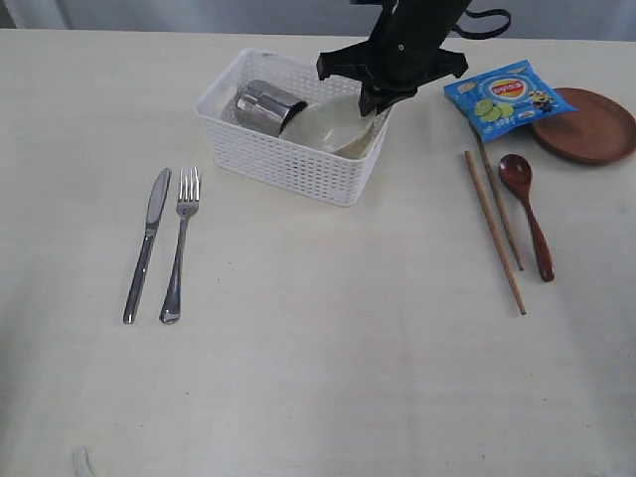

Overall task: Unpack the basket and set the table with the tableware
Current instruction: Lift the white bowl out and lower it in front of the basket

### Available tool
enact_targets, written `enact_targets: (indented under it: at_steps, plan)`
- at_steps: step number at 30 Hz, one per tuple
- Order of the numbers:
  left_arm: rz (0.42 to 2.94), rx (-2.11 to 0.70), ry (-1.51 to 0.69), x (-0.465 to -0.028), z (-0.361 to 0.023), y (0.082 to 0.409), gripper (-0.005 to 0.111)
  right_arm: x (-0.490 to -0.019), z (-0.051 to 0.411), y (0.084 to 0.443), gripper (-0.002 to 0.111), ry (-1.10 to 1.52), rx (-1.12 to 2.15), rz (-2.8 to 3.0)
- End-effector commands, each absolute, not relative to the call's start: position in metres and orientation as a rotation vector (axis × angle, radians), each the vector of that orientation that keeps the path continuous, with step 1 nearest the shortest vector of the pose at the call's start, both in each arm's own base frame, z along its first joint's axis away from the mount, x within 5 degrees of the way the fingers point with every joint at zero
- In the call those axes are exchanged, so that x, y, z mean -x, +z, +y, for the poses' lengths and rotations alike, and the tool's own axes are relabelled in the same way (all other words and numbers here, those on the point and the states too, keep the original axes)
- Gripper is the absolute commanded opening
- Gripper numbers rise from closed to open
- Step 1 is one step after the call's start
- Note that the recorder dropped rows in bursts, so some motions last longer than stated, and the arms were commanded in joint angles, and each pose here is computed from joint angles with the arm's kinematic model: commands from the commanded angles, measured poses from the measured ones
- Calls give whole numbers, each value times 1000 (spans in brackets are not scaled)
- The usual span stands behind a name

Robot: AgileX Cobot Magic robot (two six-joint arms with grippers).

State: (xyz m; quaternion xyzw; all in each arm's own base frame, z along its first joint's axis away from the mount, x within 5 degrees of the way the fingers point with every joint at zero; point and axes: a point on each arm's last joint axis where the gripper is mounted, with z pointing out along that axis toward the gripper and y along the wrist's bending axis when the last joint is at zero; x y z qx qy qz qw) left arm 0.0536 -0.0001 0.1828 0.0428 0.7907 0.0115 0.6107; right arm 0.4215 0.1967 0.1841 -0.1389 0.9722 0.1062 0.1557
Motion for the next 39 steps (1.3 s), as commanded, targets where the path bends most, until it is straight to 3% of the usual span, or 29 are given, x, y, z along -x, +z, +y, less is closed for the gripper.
enact_targets:
  at_steps: [1,8,10,14,22,28,39]
  plan:
    - [1824,-105,25,-54,0,182,0,-418,193,219,0,313,435,2700]
    - [1824,-105,25,-54,0,182,0,-381,176,339,-1,324,491,2502]
    - [1824,-105,25,-54,0,182,0,-362,170,362,-1,343,541,2486]
    - [1824,-105,25,-54,0,182,0,-337,173,375,-1,488,645,2464]
    - [1824,-105,25,-54,0,182,0,-283,188,326,-1,633,738,2449]
    - [1824,-105,25,-54,0,182,0,-247,202,252,-1,655,871,2503]
    - [1824,-105,25,-54,0,182,0,-265,210,191,-1,736,821,2625]
